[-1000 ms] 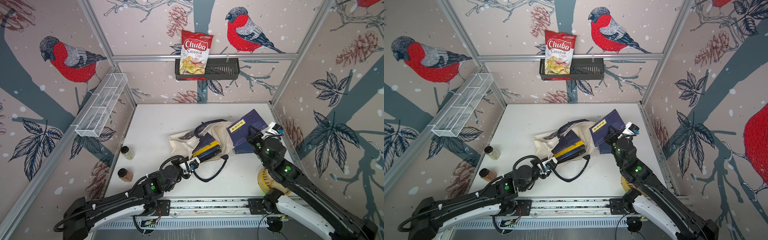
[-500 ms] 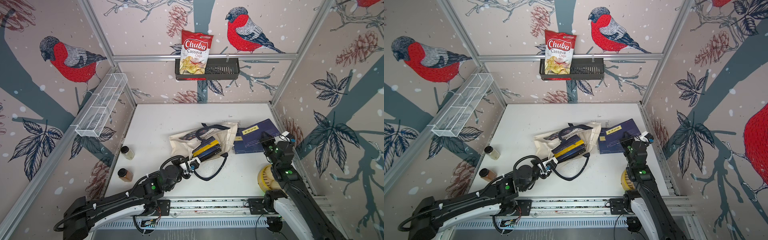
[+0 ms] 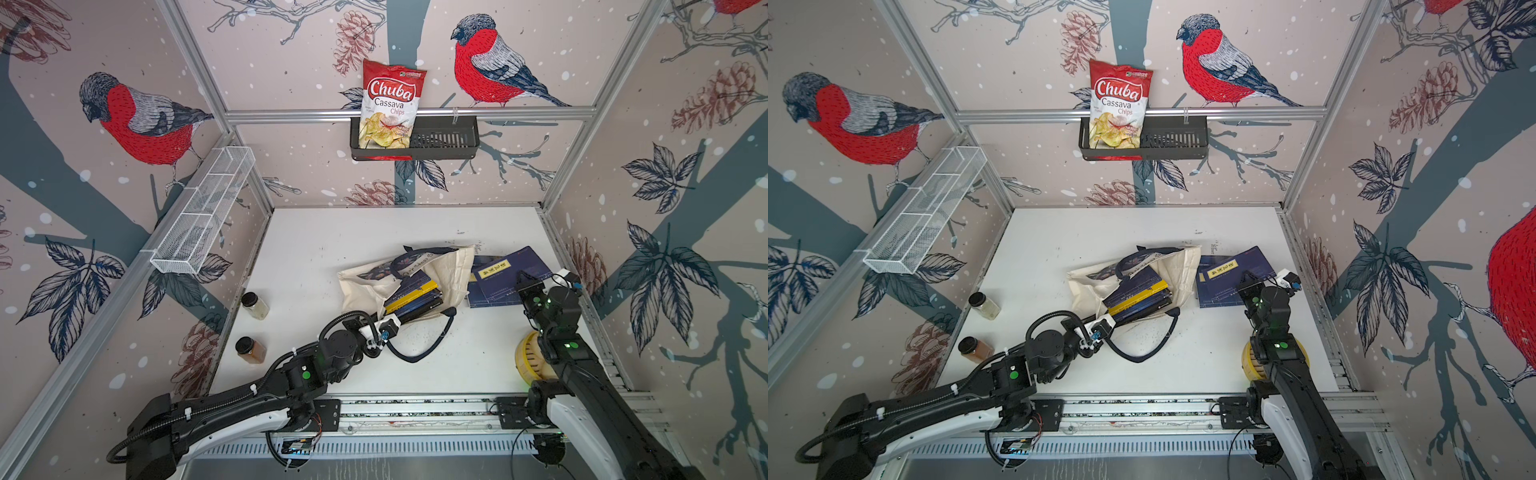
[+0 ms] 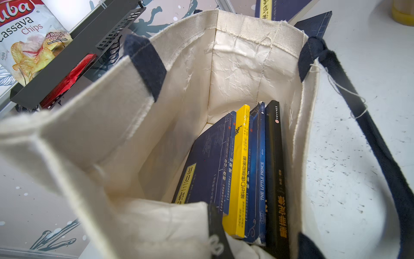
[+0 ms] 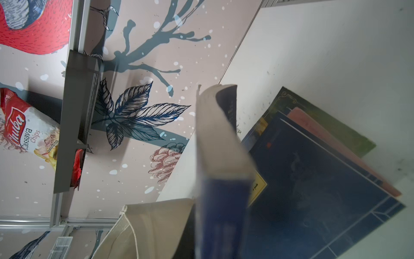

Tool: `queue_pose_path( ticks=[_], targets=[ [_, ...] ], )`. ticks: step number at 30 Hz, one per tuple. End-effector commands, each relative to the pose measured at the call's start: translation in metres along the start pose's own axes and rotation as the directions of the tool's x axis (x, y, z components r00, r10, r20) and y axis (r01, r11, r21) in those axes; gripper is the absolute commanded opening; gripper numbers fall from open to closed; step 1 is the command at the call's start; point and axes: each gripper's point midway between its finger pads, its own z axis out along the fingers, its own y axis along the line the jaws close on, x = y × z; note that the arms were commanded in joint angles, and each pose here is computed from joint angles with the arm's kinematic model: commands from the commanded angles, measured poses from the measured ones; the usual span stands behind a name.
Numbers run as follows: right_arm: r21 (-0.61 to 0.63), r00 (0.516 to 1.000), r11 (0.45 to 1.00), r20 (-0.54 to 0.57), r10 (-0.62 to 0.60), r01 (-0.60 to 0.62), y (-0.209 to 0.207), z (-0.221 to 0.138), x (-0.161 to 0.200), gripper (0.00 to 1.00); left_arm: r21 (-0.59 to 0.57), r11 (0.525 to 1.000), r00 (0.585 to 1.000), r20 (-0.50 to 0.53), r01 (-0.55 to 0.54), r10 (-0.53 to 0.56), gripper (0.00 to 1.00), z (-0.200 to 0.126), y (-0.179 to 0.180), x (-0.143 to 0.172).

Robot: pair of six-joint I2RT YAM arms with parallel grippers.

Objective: Take out the books from the canvas bag
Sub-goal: Place the book on the book.

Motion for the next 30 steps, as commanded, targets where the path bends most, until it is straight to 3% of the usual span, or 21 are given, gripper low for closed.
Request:
queue_pose_path(
  ticks=[1, 7, 10, 17, 22, 26, 30],
  targets=[
    [-0.132, 0.999, 0.991, 0.036, 0.041, -0.036, 0.029, 0.01, -0.009, 0.0, -0.03, 0.999, 0.997, 0.082, 0.015, -0.013, 0.0, -0.002, 0.01, -0.021],
    [-0.128, 0.996, 0.989, 0.043, 0.081, -0.075, 0.01, 0.028, 0.002, 0.0, -0.025, 1.0, 0.997, 0.08, 0.012, -0.01, 0.0, -0.001, 0.009, -0.02],
    [-0.063, 0.993, 0.995, 0.084, 0.078, -0.072, -0.009, 0.032, 0.005, 0.0, -0.024, 1.0, 0.997, 0.082, 0.013, -0.011, 0.0, -0.001, 0.008, -0.021],
    [0.045, 0.989, 0.988, -0.013, 0.148, -0.148, -0.05, 0.048, 0.041, 0.0, -0.023, 1.0, 0.997, 0.081, 0.013, -0.011, 0.0, -0.001, 0.008, -0.021],
    [0.118, 0.986, 0.979, 0.013, 0.163, -0.164, -0.069, 0.042, 0.047, 0.14, -0.023, 1.0, 0.997, 0.08, 0.011, -0.009, 0.0, -0.001, 0.008, -0.021],
    [0.193, 0.988, 0.97, 0.071, 0.136, -0.148, -0.078, 0.029, 0.045, 0.48, -0.022, 1.0, 0.996, 0.085, 0.014, -0.012, 0.0, -0.001, 0.008, -0.022],
    [0.242, 0.988, 0.959, 0.088, 0.129, -0.147, -0.089, 0.021, 0.046, 0.65, -0.016, 1.0, 0.996, 0.084, 0.013, -0.011, 0.0, -0.001, 0.007, -0.022]
  ],
)
